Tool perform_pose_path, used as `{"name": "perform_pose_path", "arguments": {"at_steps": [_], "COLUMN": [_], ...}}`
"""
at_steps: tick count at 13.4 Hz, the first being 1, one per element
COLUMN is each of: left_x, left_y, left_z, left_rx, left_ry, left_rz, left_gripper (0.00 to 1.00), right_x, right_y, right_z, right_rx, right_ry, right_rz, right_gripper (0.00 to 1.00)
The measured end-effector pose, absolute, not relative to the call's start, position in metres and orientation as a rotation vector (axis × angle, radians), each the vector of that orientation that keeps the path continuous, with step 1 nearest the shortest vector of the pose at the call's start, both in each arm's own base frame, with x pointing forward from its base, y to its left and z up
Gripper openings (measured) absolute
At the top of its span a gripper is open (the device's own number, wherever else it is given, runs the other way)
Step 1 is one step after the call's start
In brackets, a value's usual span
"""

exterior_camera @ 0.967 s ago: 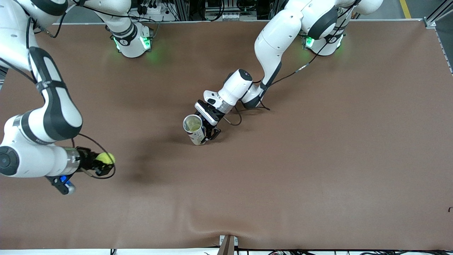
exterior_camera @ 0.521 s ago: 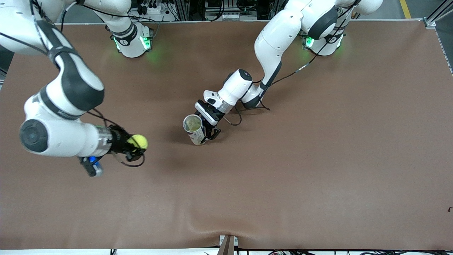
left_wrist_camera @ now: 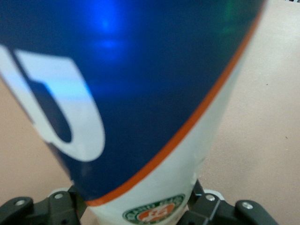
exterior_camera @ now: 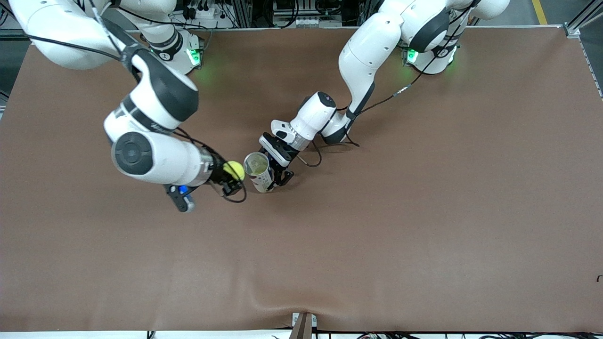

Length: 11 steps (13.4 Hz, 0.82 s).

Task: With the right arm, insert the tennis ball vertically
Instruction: 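Lift the second ball with the right gripper toward the can, then carry the ball over the can rim and open the right gripper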

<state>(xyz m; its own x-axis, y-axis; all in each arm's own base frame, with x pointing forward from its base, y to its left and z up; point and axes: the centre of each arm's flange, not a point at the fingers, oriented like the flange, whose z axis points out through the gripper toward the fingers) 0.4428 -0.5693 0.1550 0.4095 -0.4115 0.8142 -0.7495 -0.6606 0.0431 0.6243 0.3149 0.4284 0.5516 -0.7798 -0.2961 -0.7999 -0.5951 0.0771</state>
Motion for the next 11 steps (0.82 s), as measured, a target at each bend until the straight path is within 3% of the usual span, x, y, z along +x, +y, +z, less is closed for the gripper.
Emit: {"name": "perform_pose_path", "arguments": {"at_steps": [8,11], "left_x": [0.443,0.443], "left_y": [-0.569,-0.569], "left_z": [0.155,0.155], "left_rx": [2.267,2.267], "left_ry": [-0.994,-0.994], "left_rz": [1.142,1.142], "left_gripper": [0.84,0.85], "right_x": [0.593,0.587], "right_y": [0.357,0.366], "right_z": [0.404,0.402], "right_rx": [-2.754,-2.747], "right_ry": [1.374,1.408], "right_rz": [0.501,0.504], "right_gripper": [0.67,0.96]}}
